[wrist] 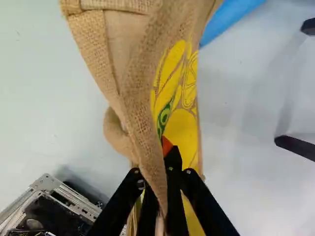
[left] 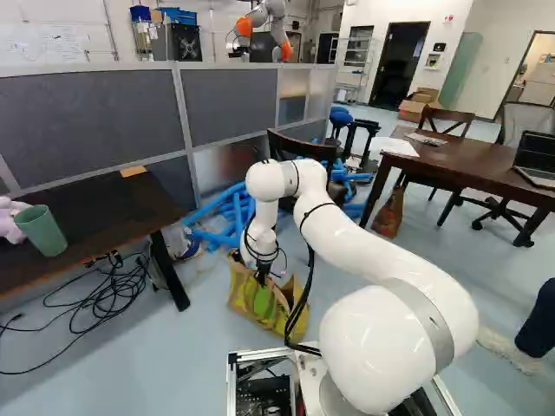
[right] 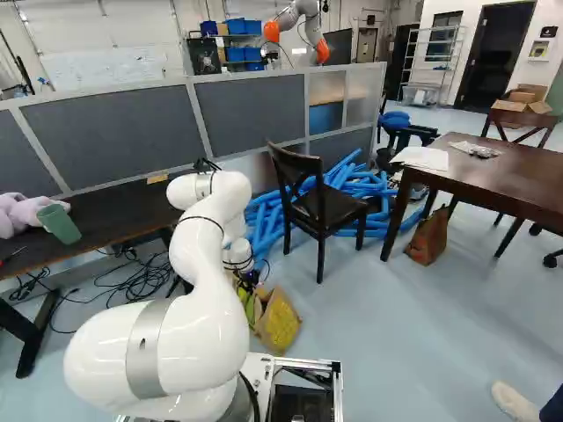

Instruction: Pick up the bag on the ground and place it on the table

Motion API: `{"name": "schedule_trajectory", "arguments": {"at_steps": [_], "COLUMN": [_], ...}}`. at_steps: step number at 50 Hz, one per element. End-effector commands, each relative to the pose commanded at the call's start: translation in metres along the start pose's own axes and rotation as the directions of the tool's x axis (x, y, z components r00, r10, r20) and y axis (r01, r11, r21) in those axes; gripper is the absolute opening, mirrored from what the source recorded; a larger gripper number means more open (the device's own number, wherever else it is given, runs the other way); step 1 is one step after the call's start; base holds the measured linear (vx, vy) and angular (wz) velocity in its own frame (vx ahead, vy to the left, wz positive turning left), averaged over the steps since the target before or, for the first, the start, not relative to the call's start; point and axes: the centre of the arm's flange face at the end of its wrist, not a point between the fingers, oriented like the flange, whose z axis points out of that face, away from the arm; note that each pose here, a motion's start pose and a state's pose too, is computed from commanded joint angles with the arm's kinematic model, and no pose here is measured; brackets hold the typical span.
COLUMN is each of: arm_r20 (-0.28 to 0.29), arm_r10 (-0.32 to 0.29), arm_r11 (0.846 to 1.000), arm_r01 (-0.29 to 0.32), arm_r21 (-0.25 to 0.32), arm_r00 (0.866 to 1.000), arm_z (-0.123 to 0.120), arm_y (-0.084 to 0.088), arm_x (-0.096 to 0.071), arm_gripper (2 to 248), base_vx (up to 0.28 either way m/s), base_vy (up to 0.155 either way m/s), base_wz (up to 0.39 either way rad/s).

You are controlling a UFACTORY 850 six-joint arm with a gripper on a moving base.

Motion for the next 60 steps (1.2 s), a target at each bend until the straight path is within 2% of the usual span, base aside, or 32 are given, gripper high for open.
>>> {"name": "schedule_trajectory", "arguments": {"at_steps": [33,60], "arm_r20": [-0.008,0.000], "arm_r10": [0.027,0.068], "arm_r11": [1.000,0.998], "arm_r01": [-0.027,-0.068], "arm_r21": [-0.007,-0.006], "arm_r00": [1.000,0.998], "arm_z": [-0.050,-0.092], "arm_y": [0.000,-0.017], "arm_x": [0.002,-0.002], "arm_gripper": [22,22], "base_vx": [0.000,0.000], "base_vy": [0.000,0.000], "base_wz": [0.000,0.000]}}
